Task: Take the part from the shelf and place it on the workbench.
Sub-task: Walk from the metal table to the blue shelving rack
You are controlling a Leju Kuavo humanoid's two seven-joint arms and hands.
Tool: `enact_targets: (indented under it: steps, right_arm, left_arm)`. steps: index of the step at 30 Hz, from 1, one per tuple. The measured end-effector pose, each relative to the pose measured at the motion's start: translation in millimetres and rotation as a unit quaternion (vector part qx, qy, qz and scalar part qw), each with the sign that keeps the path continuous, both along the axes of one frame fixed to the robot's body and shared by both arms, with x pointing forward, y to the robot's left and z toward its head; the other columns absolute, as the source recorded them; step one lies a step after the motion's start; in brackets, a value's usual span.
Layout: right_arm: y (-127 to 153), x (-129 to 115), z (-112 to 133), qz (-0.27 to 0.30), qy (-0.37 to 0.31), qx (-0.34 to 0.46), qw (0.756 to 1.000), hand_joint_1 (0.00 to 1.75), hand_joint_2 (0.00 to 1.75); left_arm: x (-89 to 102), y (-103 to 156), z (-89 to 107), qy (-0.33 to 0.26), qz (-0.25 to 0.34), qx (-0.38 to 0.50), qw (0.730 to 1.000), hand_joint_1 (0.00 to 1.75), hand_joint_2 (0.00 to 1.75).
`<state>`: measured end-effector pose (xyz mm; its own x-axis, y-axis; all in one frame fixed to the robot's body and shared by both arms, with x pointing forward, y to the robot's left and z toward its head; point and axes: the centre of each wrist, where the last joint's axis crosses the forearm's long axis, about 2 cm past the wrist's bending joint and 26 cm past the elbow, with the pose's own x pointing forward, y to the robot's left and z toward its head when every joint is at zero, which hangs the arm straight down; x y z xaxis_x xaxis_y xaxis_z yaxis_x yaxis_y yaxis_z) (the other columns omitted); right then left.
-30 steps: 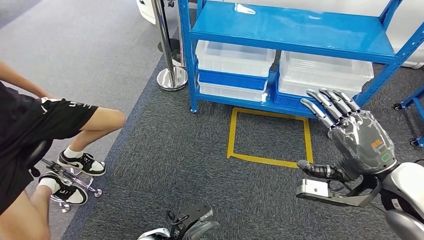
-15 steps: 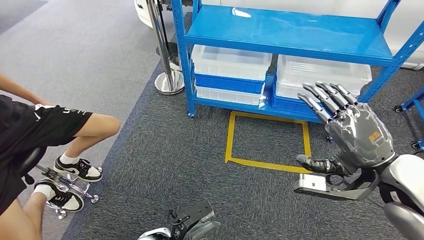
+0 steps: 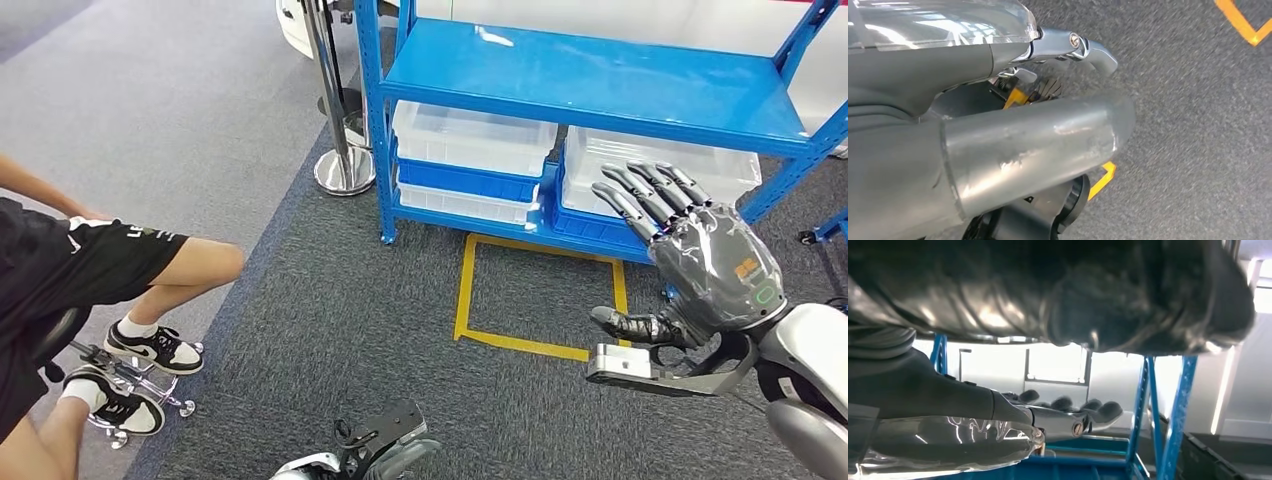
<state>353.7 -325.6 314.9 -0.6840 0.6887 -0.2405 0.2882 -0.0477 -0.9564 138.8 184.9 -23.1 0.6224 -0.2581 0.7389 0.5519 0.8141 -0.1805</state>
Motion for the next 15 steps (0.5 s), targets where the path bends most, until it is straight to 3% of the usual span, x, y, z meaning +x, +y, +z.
enact_targets:
  steps: [15]
  right_arm:
    - [1.2,0.8,0.0,0.005,0.002,-0.001,1.000,0.00,0.00]
  left_arm:
    - [0.6,2.0,-0.1,-0.010,-0.007,0.003,1.000,0.00,0.00]
